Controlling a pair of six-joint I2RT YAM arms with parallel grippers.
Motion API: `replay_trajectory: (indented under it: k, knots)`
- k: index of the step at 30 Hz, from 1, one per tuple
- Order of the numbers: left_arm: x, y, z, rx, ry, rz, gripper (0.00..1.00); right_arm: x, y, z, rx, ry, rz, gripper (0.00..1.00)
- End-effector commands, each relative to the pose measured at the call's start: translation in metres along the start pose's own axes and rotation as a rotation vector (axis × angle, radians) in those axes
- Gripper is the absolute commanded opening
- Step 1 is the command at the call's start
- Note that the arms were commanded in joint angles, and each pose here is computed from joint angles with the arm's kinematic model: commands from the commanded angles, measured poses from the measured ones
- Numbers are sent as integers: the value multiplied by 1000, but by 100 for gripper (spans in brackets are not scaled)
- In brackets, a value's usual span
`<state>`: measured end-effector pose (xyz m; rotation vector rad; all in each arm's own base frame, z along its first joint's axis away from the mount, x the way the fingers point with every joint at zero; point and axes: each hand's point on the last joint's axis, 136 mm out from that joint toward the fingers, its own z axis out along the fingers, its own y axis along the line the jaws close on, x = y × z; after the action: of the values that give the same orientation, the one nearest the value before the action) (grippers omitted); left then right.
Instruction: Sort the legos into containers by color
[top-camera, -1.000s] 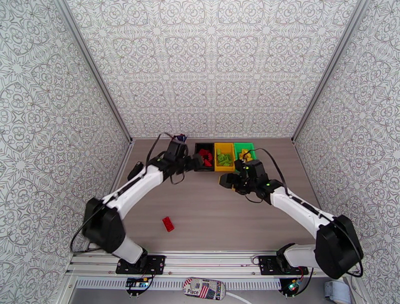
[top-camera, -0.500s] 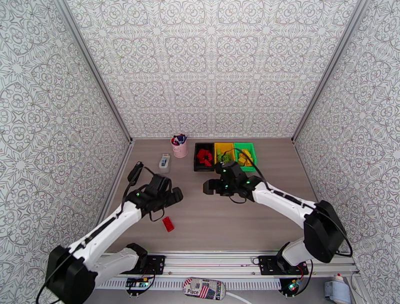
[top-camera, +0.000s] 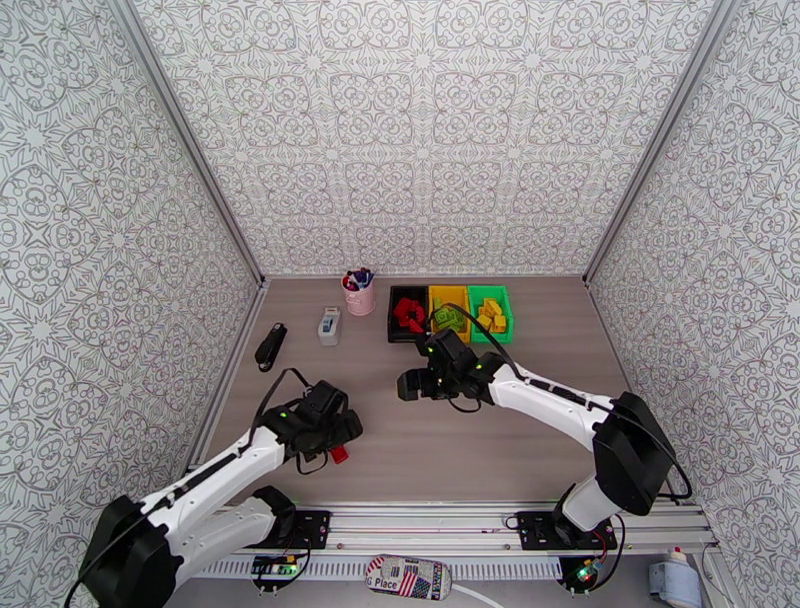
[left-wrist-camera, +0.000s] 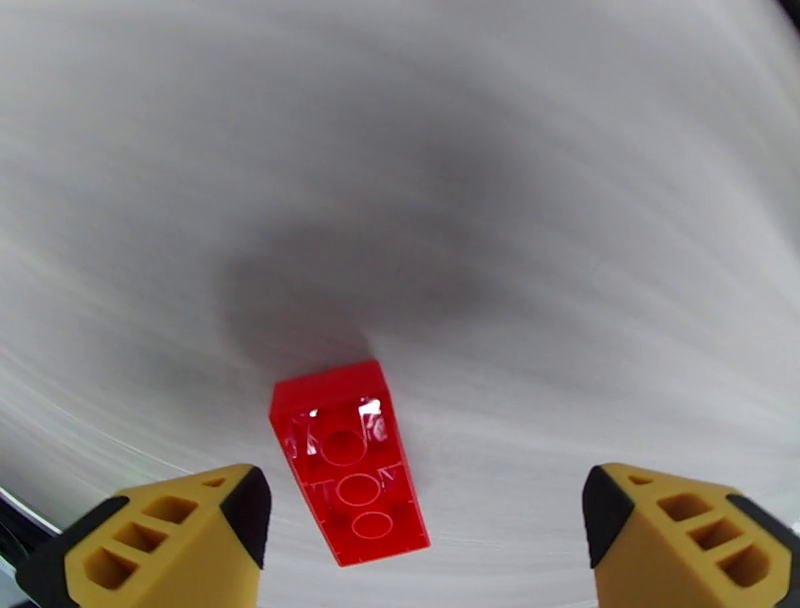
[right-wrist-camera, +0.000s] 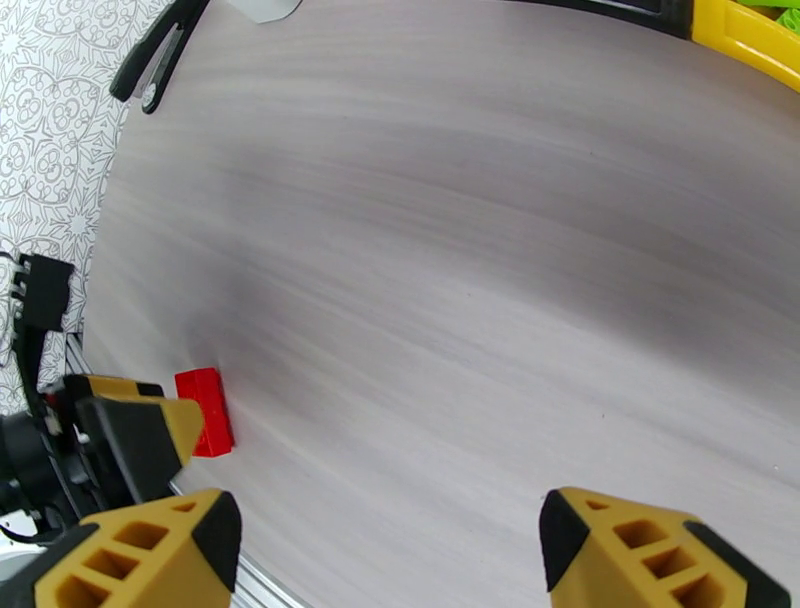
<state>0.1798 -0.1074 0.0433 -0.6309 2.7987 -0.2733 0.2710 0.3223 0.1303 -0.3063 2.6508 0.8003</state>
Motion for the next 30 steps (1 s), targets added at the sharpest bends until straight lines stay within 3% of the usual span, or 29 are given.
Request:
replay_trajectory:
  k: [1, 18, 30]
  knots:
    - [8, 2, 8, -6, 14, -25, 82, 4, -6, 2, 31, 6, -14, 83]
    - [14, 8, 27, -61, 42, -3, 65, 11, -13, 5, 37, 4, -3, 83]
    - [12, -10, 24, 0, 56, 31, 38, 2, -29, -15, 66, -56, 23, 83]
